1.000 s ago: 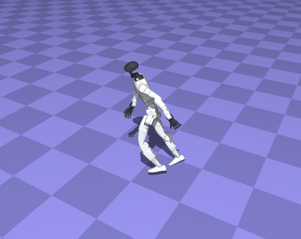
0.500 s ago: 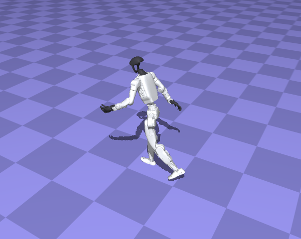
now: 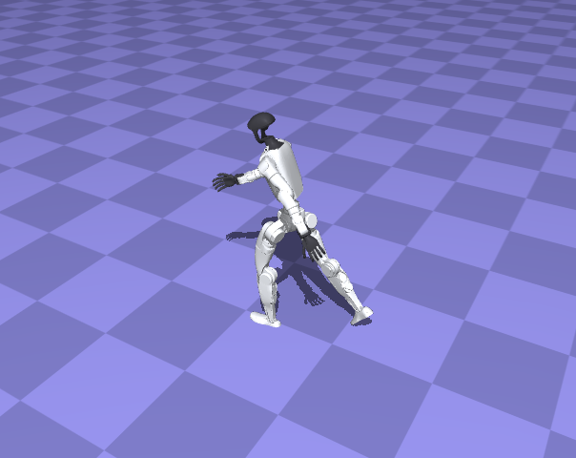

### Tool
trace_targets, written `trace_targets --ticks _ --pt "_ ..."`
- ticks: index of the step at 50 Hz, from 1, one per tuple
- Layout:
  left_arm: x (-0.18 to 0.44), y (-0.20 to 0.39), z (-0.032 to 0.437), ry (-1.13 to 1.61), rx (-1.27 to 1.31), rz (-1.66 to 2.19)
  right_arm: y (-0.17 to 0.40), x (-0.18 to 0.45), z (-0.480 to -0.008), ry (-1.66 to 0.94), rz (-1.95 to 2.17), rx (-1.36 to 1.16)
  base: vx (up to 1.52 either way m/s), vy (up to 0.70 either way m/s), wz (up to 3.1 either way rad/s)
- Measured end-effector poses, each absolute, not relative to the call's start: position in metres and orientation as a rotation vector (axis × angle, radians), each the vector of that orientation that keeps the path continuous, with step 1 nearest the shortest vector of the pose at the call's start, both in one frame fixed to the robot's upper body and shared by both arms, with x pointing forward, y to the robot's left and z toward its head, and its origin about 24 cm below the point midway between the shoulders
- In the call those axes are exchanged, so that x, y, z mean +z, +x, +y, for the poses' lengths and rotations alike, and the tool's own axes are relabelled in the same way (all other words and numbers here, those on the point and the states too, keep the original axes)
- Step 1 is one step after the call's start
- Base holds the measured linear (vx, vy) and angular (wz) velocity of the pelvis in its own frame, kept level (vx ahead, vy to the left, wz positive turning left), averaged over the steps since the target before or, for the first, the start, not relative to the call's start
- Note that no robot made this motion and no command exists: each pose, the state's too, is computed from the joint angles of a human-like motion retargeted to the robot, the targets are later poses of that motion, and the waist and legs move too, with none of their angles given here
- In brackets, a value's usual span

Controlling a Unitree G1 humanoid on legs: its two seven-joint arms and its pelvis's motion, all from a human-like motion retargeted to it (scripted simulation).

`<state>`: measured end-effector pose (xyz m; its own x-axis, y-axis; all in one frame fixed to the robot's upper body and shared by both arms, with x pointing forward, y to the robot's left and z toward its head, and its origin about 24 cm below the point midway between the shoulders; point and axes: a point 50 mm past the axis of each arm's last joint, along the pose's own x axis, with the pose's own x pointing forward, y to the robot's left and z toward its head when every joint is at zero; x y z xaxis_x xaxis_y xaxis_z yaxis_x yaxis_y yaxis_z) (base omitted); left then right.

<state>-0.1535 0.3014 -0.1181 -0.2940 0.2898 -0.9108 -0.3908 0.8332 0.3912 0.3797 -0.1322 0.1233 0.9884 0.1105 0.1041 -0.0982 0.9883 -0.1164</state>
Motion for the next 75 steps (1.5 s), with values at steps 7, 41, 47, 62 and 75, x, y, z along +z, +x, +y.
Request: trace_targets --ticks 7,41,47,62,75 --pt "-0.129 0.027 0.339 0.504 0.666 1.388 0.322 -0.009 -0.186 0.091 0.383 -0.272 1.01 0.31 1.23" --pt "-0.125 -0.153 0.282 -0.004 0.17 1.899 0.301 -0.014 -0.133 0.106 0.446 0.489 1.08 0.01 -0.22" --pt "-0.137 -0.046 0.327 0.296 0.445 1.69 0.292 -0.03 -0.183 0.457 0.446 0.079 1.02 0.22 1.26" --pt "0.0 0.271 0.216 0.249 0.105 0.151 0.074 -0.153 -0.235 -0.185 1.228 -0.044 1.06 -0.14 1.18" --pt "-0.158 0.0 0.259 0.176 0.521 1.374 0.244 -0.093 -0.209 -0.75 0.755 -0.208 1.06 -0.07 -1.74"
